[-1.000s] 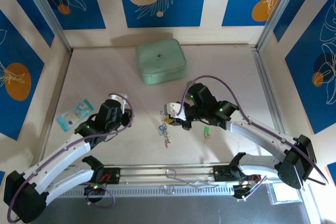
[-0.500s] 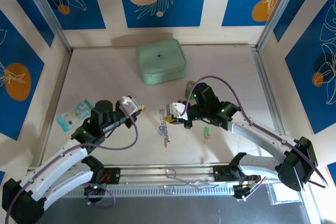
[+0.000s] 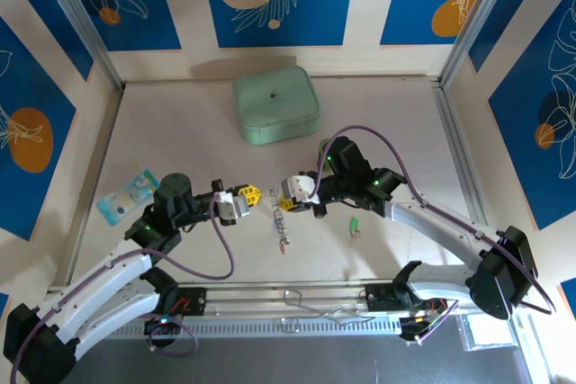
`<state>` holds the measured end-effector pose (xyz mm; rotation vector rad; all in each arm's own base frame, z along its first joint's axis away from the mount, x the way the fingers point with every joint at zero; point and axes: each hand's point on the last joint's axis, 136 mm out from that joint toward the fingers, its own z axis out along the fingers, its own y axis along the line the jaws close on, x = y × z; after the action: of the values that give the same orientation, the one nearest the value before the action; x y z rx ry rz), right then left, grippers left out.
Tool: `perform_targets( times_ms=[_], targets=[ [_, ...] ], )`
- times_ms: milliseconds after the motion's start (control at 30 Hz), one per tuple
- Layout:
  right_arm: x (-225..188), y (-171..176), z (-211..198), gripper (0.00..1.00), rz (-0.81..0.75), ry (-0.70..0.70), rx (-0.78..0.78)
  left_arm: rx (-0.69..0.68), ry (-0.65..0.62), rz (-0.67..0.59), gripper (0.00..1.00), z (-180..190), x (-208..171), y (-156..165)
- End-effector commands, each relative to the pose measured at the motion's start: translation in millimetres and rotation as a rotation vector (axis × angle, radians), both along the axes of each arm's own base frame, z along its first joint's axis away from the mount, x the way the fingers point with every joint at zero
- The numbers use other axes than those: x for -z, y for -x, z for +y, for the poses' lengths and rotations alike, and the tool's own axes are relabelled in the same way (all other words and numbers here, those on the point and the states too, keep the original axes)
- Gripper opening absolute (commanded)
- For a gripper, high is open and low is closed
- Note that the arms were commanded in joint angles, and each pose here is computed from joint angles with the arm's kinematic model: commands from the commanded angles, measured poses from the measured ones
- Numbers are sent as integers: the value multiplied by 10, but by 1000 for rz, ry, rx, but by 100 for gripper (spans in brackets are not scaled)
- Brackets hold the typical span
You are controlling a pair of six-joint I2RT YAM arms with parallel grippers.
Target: Put the keys on the keyring
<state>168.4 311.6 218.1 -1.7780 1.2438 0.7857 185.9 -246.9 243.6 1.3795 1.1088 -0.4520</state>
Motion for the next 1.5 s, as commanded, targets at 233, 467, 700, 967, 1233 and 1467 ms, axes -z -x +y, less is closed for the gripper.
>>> perform_targets(
  times_ms=[233,467,700,967,1233,1467],
  targets=[
    [-162,118,142,0,29,-22,-107,234,23,3,0,-100,-61,403],
    [-154,163,186,0,52,-11,-144,299,8,-6,0,-123,-45,492],
    [-132,207,202,0,54,-3,-182,299,-7,-34,0,-128,-18,471],
    [-69,215,178,0,56,33,-185,291,-16,-48,0,-125,-4,453],
    [-76,205,251,0,55,27,-206,323,0,-32,0,-147,-10,492],
    [-106,187,259,0,65,11,-208,371,43,29,0,-177,-26,566]
  ],
)
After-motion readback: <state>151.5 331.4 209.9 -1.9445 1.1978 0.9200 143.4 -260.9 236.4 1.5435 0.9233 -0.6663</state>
